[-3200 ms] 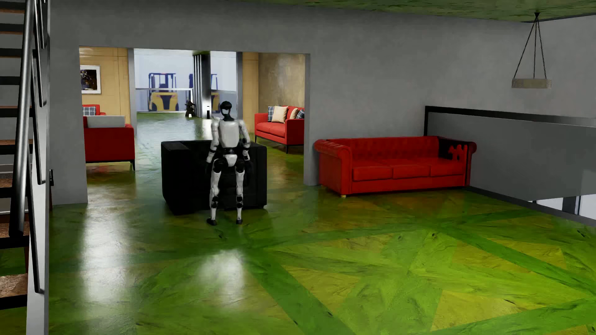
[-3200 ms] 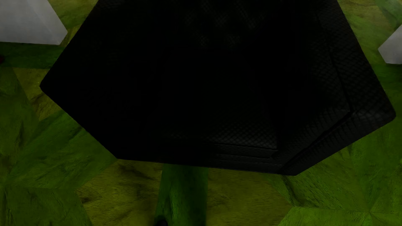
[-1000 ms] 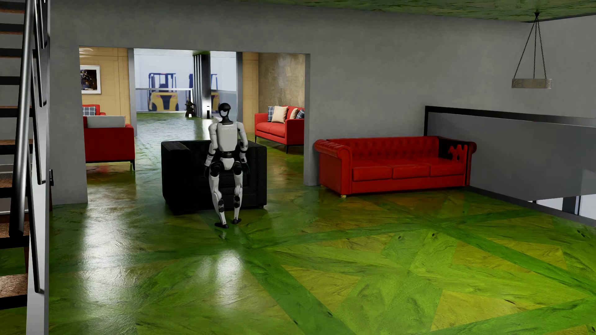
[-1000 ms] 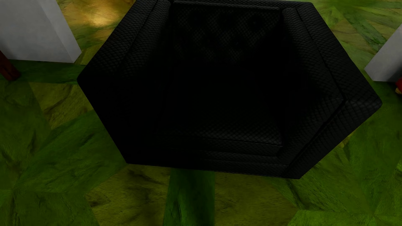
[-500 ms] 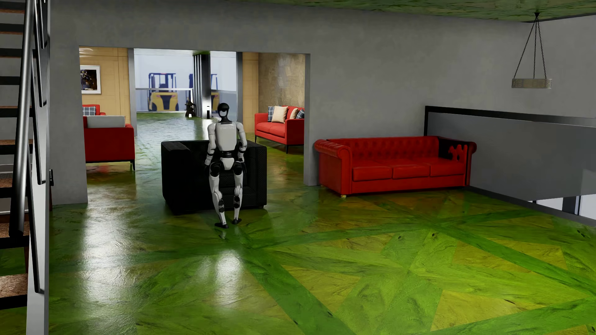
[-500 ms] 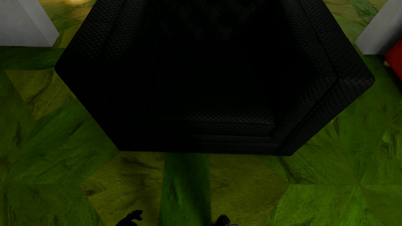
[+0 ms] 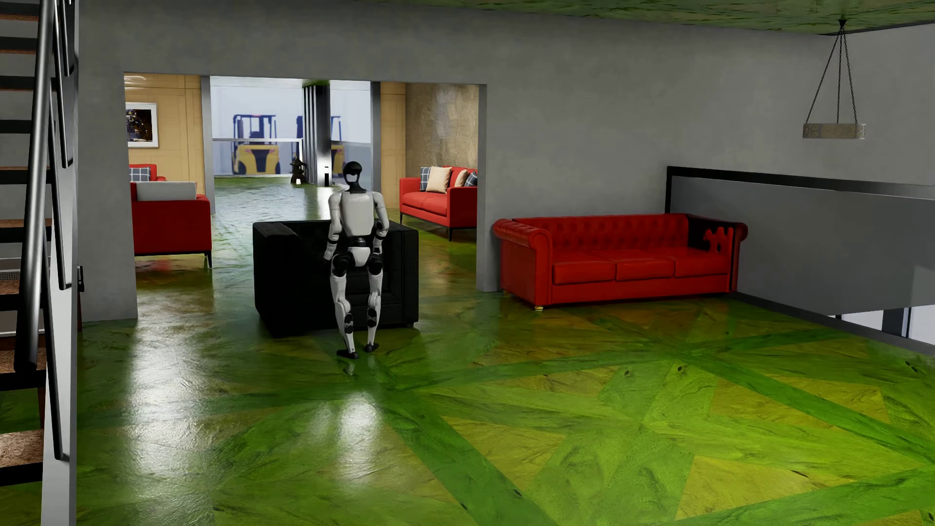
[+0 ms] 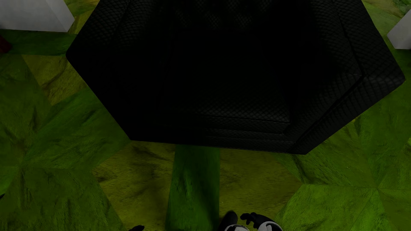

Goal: Move towards the armchair

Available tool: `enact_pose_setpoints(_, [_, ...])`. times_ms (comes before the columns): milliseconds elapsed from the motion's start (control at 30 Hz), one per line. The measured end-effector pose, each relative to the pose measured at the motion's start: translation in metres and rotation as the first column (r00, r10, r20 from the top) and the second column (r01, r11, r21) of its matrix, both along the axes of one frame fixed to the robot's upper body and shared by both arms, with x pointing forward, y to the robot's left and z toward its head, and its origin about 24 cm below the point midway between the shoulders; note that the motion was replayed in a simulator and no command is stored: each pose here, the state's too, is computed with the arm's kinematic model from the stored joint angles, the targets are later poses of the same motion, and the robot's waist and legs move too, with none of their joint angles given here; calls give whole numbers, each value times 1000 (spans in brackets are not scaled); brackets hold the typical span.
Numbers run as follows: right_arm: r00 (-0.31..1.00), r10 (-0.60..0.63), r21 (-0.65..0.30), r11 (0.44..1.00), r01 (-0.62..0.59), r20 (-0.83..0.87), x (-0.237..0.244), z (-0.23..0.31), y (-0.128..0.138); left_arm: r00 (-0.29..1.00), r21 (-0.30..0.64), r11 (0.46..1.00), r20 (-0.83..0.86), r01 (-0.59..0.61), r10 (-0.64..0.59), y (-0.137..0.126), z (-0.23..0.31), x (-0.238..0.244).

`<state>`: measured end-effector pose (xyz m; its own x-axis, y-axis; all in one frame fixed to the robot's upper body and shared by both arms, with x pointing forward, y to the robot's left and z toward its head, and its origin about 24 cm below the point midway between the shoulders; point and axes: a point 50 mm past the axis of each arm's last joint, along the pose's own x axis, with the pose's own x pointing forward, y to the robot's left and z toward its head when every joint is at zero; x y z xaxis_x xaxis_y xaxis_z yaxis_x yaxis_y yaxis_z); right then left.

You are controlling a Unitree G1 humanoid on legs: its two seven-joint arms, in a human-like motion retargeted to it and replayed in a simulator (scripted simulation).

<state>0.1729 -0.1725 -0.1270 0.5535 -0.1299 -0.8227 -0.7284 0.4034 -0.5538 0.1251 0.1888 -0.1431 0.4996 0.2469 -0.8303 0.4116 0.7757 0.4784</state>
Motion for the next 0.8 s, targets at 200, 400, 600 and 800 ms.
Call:
enact_pose_setpoints(200, [1000,10,-19,1000,-10,2,-1,-1,-4,1000,13,1000,-3,17,-17,4,0,-11])
enact_pose_setpoints(400, [1000,6,-33,999,-6,7,-1,-1,-8,997,19,997,-16,73,-72,3,-1,-16])
enact_pose_setpoints(600, [999,32,-42,999,-30,44,13,5,-7,991,17,991,18,129,-130,-3,3,-10])
enact_pose_setpoints(800, [994,-7,-25,1000,10,113,29,16,-9,985,13,988,81,153,-154,-9,10,8])
